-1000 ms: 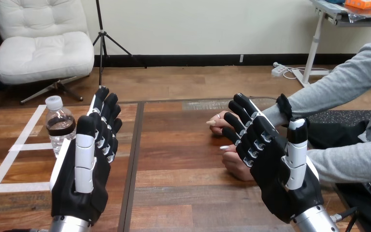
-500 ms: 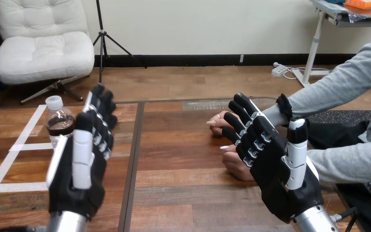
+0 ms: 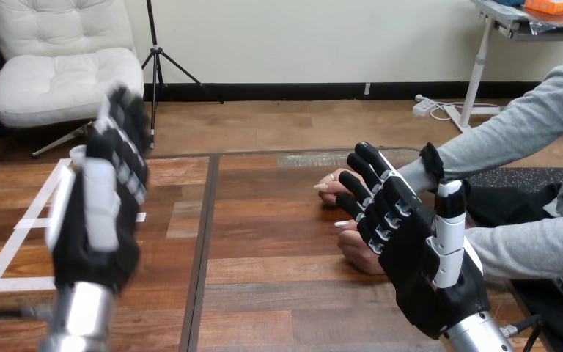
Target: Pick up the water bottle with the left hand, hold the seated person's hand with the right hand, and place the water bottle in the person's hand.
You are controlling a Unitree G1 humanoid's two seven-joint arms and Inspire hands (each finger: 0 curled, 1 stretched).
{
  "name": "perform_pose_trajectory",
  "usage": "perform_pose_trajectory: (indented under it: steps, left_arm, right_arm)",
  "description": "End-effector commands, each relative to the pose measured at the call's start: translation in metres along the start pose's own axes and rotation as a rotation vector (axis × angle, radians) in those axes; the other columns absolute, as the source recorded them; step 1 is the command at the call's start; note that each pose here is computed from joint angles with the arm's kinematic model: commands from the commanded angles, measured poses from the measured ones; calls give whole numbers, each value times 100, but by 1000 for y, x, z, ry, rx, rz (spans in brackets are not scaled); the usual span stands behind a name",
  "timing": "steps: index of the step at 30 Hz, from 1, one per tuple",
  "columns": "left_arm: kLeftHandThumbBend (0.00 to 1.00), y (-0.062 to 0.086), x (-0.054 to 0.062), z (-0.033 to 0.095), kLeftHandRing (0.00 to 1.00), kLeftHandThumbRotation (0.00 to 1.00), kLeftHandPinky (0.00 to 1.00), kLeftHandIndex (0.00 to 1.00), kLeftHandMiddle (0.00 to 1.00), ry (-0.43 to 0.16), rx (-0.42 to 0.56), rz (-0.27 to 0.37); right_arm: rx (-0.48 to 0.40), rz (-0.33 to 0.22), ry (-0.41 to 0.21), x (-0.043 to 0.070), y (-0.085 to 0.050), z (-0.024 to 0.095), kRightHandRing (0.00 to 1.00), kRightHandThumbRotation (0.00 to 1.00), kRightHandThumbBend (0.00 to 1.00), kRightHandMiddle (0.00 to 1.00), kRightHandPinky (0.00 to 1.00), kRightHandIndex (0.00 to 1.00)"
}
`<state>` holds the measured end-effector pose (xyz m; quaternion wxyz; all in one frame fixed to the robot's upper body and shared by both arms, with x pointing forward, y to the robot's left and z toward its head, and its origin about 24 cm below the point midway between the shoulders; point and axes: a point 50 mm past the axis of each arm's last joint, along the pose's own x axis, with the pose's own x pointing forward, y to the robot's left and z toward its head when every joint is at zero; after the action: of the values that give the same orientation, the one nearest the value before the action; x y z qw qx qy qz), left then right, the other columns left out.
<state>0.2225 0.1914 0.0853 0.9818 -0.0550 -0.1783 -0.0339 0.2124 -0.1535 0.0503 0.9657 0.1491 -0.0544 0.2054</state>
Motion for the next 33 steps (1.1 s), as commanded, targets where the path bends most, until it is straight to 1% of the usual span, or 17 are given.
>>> perform_pose_trajectory:
  steps: [1,7,14,20,26,33]
  left_arm:
    - [75,5,26,17,100,100,100,100,100,-130,40,-11]
    - [77,13,37,21,100,100,100,100,100,-176,62,-4]
    - [80,19,49,31,100,99,98,99,100,-230,83,4]
    - [83,20,57,42,100,99,97,98,100,-263,105,10]
    - [84,22,64,52,100,100,99,100,100,-293,128,18]
    - [84,30,72,58,100,100,100,100,100,-315,141,49]
  right_arm:
    - [-17,46,-89,15,5,18,100,100,93,100,100,98]
    - [-14,48,-93,15,5,18,100,100,93,100,100,98]
    - [-13,45,-95,16,6,18,100,100,93,100,100,98]
    - [-18,42,-95,16,6,18,100,100,93,100,100,97]
    - [-17,44,-97,16,6,18,100,100,92,100,100,97]
    - [-16,47,-95,16,6,18,100,100,93,100,100,97]
